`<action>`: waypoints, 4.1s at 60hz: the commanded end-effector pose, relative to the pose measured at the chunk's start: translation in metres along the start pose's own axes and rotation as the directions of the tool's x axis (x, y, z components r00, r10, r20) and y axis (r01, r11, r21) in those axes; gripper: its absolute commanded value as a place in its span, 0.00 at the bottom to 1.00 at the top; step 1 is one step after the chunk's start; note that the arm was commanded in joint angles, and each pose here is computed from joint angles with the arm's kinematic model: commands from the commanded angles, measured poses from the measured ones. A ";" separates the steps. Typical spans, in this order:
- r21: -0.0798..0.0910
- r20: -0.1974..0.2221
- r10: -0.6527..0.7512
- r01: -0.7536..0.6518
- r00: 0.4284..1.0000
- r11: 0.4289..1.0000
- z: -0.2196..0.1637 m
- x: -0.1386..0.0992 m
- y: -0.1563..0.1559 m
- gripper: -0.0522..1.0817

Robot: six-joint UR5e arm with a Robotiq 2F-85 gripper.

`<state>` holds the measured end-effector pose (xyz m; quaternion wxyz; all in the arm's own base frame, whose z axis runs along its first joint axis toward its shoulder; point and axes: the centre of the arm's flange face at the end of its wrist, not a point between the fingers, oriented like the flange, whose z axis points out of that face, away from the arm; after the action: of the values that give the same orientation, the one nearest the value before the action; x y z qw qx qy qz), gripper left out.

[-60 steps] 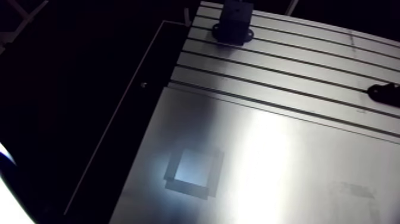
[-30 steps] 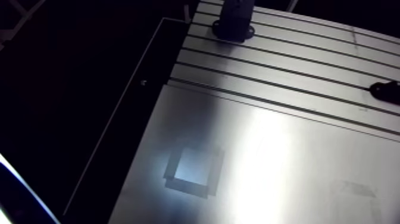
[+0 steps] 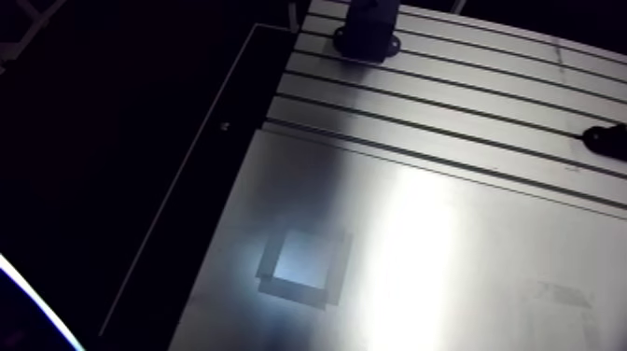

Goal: Pick up the M10 bolt and insert it into the hole until fully seated.

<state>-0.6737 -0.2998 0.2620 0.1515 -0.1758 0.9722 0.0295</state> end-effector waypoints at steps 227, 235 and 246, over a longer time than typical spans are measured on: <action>0.125 -0.243 0.372 -0.351 0.896 0.928 -0.153 -0.283 0.179 0.05; 0.121 -0.250 0.367 -0.347 0.896 0.930 -0.159 -0.281 0.180 0.05; 0.113 -0.243 0.363 -0.345 0.900 0.932 -0.158 -0.276 0.182 0.05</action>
<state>-0.5313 -0.0554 0.4970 0.0196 0.0091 0.9998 -0.0021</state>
